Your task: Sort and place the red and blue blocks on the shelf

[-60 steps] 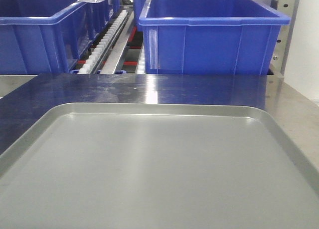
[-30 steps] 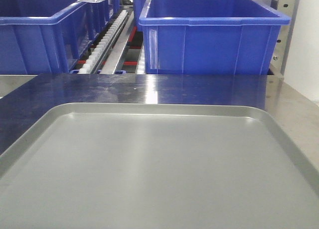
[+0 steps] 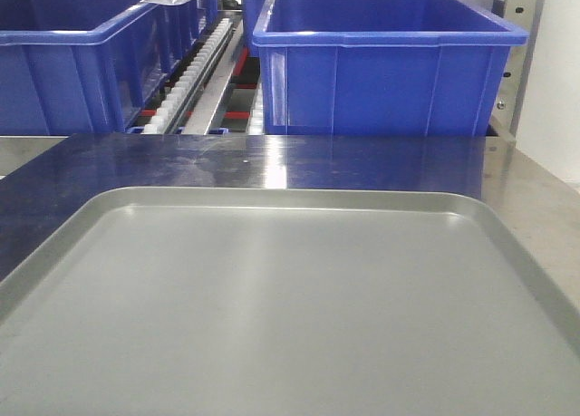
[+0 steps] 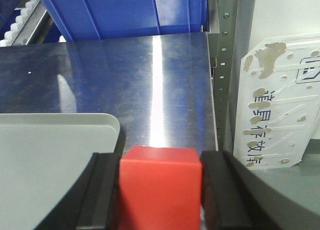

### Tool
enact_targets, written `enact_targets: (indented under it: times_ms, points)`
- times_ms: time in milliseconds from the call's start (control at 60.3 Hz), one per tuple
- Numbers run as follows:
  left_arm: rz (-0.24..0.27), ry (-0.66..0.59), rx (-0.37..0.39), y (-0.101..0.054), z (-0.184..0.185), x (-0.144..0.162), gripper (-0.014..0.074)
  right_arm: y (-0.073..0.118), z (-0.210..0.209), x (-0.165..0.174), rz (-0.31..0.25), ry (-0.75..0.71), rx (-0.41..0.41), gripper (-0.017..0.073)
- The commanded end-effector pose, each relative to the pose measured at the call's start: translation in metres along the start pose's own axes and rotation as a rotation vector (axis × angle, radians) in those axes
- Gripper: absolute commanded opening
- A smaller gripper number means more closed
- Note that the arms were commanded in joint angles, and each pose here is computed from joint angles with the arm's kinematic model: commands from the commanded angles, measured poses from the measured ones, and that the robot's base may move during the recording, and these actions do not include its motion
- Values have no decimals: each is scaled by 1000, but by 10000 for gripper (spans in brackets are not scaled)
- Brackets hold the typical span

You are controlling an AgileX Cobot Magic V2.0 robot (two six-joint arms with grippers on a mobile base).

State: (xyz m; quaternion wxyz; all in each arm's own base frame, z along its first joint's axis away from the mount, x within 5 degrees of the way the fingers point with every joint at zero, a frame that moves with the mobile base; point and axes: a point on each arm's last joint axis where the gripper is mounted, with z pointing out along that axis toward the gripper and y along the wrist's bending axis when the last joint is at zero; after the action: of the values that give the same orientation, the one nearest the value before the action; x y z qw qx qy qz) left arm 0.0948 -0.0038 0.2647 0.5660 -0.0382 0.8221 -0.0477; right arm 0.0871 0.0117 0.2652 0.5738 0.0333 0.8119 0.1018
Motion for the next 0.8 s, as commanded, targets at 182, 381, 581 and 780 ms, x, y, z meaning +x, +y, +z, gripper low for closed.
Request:
enact_targets:
  times_ms: [182,381,581,780]
  points:
    - [2,-110,17,-2,-3,-16,122,2,-3,-17,-9,-114,1,59]
    - [2,-110,17,-2,-3,-16,123,2,-3,-17,-9,-114,1,59]
    - [2,-110,17,-2,-3,-16,123,2,-3,-17,-9,-114,1,59]
    - [2,-110,17,-2,-3,-16,123,2,-3,-17,-9,-114,1,59]
